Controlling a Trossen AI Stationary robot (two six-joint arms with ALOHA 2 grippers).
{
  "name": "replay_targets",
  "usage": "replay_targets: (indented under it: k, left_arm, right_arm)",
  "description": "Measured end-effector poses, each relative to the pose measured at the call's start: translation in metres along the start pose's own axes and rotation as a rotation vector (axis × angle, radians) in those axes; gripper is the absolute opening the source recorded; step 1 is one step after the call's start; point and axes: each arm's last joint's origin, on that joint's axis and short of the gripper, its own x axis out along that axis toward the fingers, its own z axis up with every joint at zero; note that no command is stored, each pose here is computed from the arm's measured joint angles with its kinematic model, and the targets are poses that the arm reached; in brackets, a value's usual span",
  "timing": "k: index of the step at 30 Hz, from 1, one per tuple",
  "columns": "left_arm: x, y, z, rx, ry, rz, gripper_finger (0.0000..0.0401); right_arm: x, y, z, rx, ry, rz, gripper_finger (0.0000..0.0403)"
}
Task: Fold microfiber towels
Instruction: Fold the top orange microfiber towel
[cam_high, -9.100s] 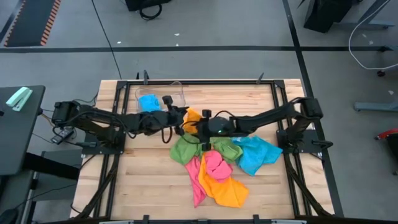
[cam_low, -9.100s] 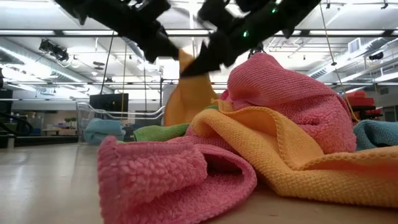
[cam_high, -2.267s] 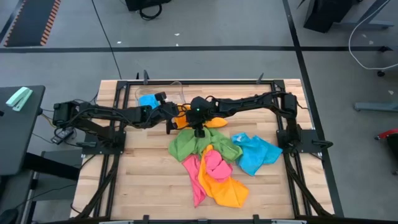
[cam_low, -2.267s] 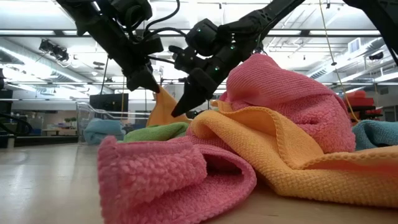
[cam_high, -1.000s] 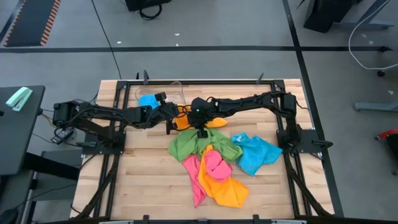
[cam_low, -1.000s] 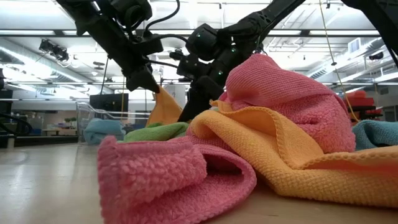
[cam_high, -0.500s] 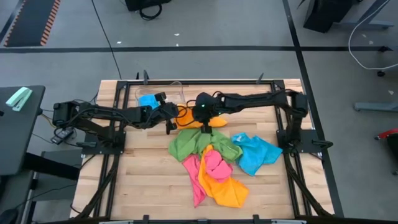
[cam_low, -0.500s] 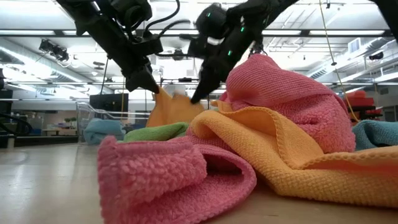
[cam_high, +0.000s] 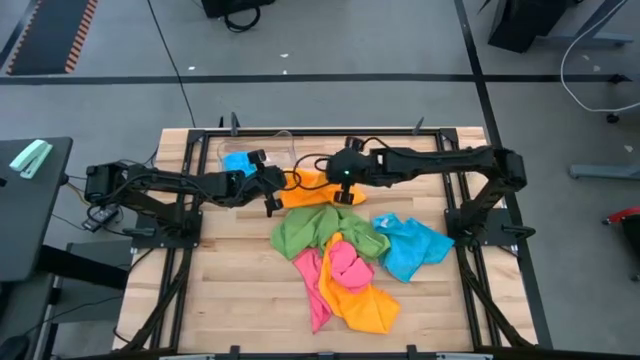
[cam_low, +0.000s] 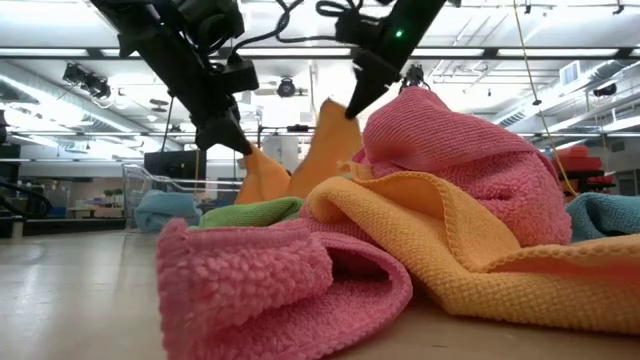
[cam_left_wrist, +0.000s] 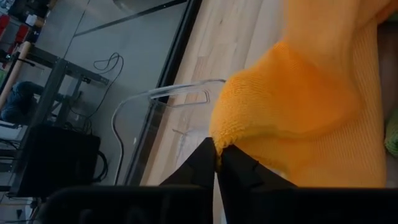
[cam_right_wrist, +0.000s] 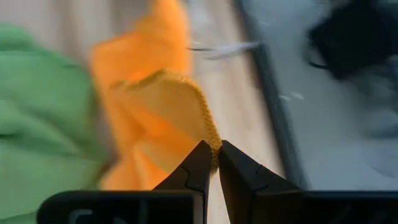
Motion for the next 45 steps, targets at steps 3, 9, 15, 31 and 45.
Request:
replay_targets:
  k: [3, 9, 15, 31, 45]
  left_arm:
    - [-0.003, -0.001, 0.001, 0.002, -0.011, -0.004, 0.0029]
    - [-0.026, 0.004, 0.009, -0.022, -0.11, -0.013, 0.0022]
    - [-0.062, 0.018, 0.015, -0.072, -0.259, -0.022, 0.0013]
    - [-0.142, 0.056, 0.011, -0.29, -0.615, -0.071, 0.0015]
    - [-0.165, 0.058, 0.011, -0.347, -0.744, -0.139, 0.0009]
  right_arm:
    - [-0.014, -0.004, -0.001, 0.024, 0.0, -0.109, 0.0039]
    - [-0.055, -0.005, 0.001, 0.033, -0.09, -0.117, 0.0039]
    - [-0.102, -0.009, 0.0, 0.062, -0.231, -0.063, 0.0039]
    - [-0.177, 0.009, 0.004, 0.099, -0.566, 0.152, 0.004]
    - [-0.189, 0.005, -0.005, 0.074, -0.565, 0.137, 0.004]
